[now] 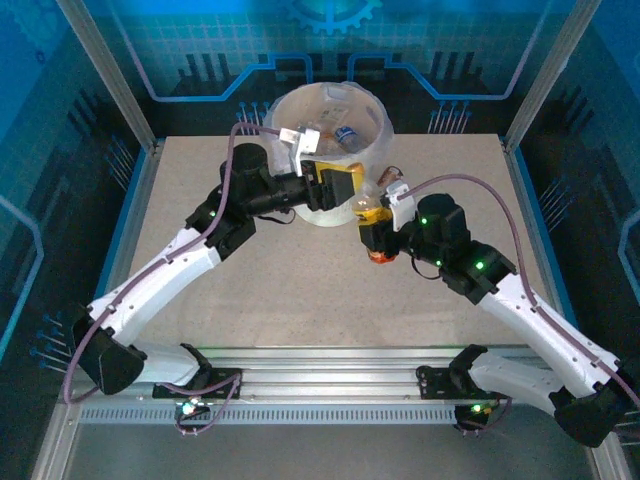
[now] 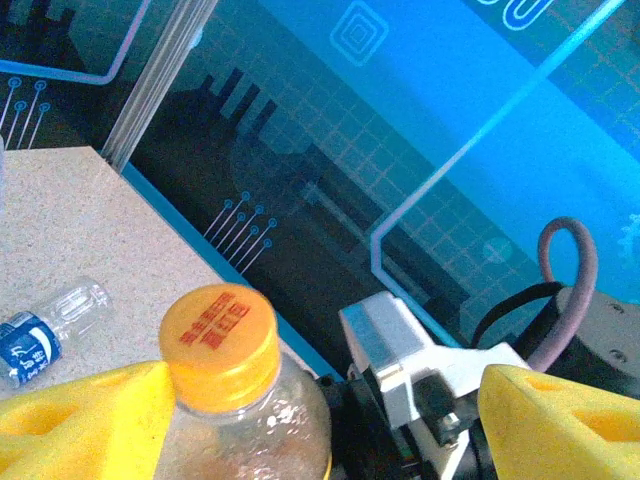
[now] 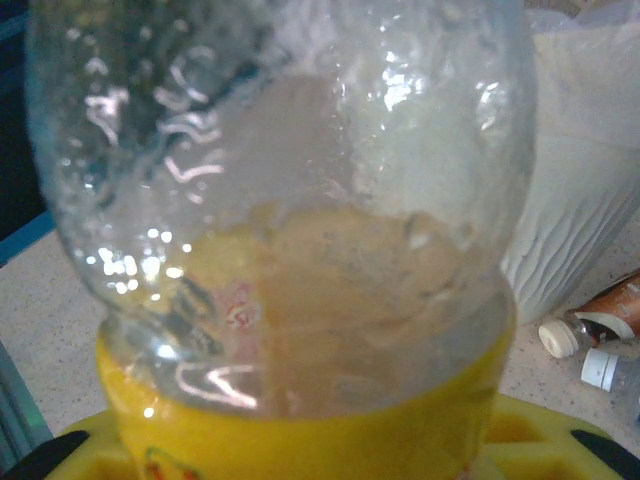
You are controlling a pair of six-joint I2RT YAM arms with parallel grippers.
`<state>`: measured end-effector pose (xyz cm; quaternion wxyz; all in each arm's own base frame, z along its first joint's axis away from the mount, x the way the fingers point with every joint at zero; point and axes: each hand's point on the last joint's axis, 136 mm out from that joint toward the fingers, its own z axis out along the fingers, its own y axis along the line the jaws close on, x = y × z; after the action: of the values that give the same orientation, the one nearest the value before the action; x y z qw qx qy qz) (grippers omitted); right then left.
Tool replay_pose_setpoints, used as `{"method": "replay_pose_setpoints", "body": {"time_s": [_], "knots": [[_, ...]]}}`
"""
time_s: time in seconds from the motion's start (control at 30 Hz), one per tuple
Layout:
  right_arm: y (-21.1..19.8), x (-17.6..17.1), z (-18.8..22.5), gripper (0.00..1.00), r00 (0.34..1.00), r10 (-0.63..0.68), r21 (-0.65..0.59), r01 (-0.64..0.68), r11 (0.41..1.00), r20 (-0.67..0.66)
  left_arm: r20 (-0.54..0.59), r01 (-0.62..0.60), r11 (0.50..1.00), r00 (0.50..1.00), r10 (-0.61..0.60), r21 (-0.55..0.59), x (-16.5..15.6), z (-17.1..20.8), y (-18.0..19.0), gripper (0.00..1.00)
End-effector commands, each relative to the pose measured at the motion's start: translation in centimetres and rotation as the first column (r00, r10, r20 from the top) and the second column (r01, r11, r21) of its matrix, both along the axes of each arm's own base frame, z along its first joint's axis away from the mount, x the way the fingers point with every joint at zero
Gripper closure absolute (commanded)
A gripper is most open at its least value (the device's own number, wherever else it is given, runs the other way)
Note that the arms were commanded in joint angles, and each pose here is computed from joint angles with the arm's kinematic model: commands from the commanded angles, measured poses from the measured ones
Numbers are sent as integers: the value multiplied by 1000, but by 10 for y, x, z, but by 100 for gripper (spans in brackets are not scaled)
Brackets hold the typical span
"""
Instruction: Put the plastic bottles in the bin
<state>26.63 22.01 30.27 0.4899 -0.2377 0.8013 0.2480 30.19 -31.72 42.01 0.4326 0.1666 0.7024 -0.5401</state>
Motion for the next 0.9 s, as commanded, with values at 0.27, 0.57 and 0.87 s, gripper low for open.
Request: {"method": "replay_pose_setpoints", "body": {"time_s": [0.27,0.57,0.87], "knots": [[23,1,36,57,993,74,59,-80,995,92,42,-42,997,998,39,71,16,0,0,31],[33,3,37,57,991,100,53,-105,993,90,70,-80,994,995,75,80,23,4,3,57],[40,1,39,57,988,123,40,-127,991,98,51,-118,991,992,115,64,38,0,8,43]]}}
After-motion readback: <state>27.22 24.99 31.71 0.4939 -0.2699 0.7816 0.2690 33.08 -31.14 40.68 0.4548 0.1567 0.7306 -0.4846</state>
